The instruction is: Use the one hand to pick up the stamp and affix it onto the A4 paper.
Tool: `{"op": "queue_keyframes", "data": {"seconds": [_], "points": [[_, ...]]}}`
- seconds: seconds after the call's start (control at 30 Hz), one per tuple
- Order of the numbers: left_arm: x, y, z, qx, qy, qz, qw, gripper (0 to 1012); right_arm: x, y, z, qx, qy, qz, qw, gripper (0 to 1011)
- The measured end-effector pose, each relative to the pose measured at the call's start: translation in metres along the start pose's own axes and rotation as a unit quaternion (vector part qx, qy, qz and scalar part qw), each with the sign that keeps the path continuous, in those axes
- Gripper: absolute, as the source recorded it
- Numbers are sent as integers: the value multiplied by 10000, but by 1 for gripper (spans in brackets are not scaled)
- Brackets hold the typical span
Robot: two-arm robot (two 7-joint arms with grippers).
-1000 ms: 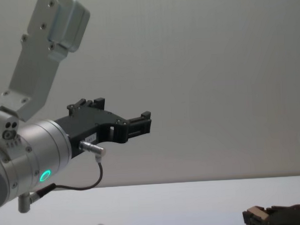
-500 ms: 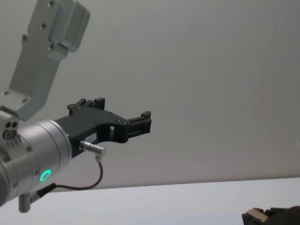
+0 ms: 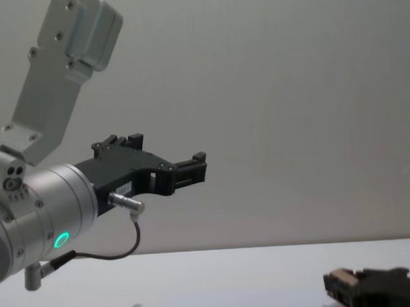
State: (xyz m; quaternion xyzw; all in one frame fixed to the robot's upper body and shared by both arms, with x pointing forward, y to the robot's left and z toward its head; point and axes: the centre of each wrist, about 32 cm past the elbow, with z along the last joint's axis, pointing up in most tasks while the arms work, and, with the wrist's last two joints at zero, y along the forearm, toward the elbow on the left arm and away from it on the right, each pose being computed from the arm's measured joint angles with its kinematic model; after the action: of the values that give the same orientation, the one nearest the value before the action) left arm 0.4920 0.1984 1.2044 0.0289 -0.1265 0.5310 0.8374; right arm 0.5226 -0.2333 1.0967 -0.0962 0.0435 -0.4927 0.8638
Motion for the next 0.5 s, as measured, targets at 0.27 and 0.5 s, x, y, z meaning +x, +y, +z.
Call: {"op": "queue_keyframes", "data": {"seconds": [0.27,0.5], "points": [[0,0,0,0,0,0,10000,1001,7,-7,181,354,126,-29,9993,219],[0,0,0,0,0,0,10000,1001,40,-106,292,567,193,-54,9982,219]]}}
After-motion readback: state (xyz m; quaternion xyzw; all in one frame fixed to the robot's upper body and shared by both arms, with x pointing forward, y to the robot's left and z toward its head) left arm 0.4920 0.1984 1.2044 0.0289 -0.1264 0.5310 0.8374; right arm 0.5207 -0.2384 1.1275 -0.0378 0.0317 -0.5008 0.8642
